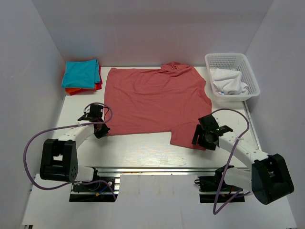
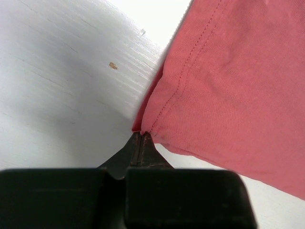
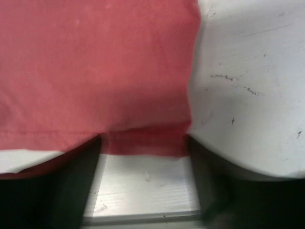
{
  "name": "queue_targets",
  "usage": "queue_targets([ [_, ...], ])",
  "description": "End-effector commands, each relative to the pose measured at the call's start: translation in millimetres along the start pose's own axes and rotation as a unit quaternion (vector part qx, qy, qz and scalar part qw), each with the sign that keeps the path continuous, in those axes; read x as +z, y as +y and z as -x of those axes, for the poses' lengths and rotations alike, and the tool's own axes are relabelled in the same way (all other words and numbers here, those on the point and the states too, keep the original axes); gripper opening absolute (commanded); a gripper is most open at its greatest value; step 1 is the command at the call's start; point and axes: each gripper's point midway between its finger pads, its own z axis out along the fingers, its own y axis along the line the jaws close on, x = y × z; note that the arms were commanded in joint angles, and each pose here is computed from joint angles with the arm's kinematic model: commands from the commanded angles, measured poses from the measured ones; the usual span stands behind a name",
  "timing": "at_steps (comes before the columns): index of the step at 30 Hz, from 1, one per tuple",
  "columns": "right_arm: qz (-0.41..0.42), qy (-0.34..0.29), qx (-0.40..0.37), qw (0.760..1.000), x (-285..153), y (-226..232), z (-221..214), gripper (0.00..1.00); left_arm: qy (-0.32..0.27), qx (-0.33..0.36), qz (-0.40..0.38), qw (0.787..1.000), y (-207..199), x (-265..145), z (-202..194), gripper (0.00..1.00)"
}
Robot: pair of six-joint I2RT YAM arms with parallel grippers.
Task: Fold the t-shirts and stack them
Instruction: Grap the side of the flattened tshirt closest away from the robot with both arms, then fold the flattened tshirt in 1/3 of the way
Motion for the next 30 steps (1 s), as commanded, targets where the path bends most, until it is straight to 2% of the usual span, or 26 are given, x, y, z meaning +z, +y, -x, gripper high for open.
queue_targets([
  [1,-0.009,-0.026,0.012,1.000,10,2,12,0.62,-0.005,0.001,-0.007,1.000,-2,1,2,0.00],
  [4,-0.007,-0.002,0.010,1.000,11,3,2,0.26,-0.009,0.004,-0.017,1.000,-7,-1,6,0.00],
  [5,-0.005,0.002,0.010,1.000,9,3,1,0.19,-0.009,0.004,-0.017,1.000,-7,-1,6,0.00],
  [7,-0.021,0.026,0.021,0.999,4,-7,-14,0.00,-0.004,0.005,-0.014,1.000,-5,-1,4,0.00],
  [9,-0.020,0.043,0.031,0.998,-3,-10,-25,0.00,0.005,0.007,-0.007,1.000,-1,-4,-1,0.00],
  [10,0.009,0.051,0.059,0.997,-11,-2,-31,0.00,0.014,-0.002,-0.005,1.000,0,-5,-5,0.00],
  [11,-0.006,0.074,0.065,0.995,-15,-10,-45,0.00,0.028,-0.006,0.005,1.000,5,-6,-12,0.00],
  [13,-0.021,0.060,0.088,0.994,-34,-17,-41,0.00,0.039,-0.017,0.013,0.999,11,-10,-24,0.00],
  [16,-0.005,0.053,0.092,0.994,-53,-11,-34,0.00,0.051,-0.029,0.011,0.998,16,-19,-35,0.00],
  [19,-0.023,0.094,0.084,0.992,-61,-19,-52,0.00,0.056,-0.035,0.010,0.998,21,-24,-43,0.00],
  [21,-0.012,0.097,0.079,0.992,-60,-15,-52,0.00,0.054,-0.036,0.008,0.998,23,-30,-44,0.00],
  [24,0.041,0.069,0.052,0.995,-58,4,-36,0.00,0.036,-0.030,-0.017,0.999,12,-35,-35,0.00],
  [26,0.048,0.056,0.045,0.996,-54,9,-27,0.00,0.023,-0.024,-0.046,0.998,-1,-41,-24,0.00],
  [30,0.096,-0.017,0.028,0.995,-58,42,24,0.00,0.001,-0.023,-0.072,0.997,-20,-47,-3,0.00],
])
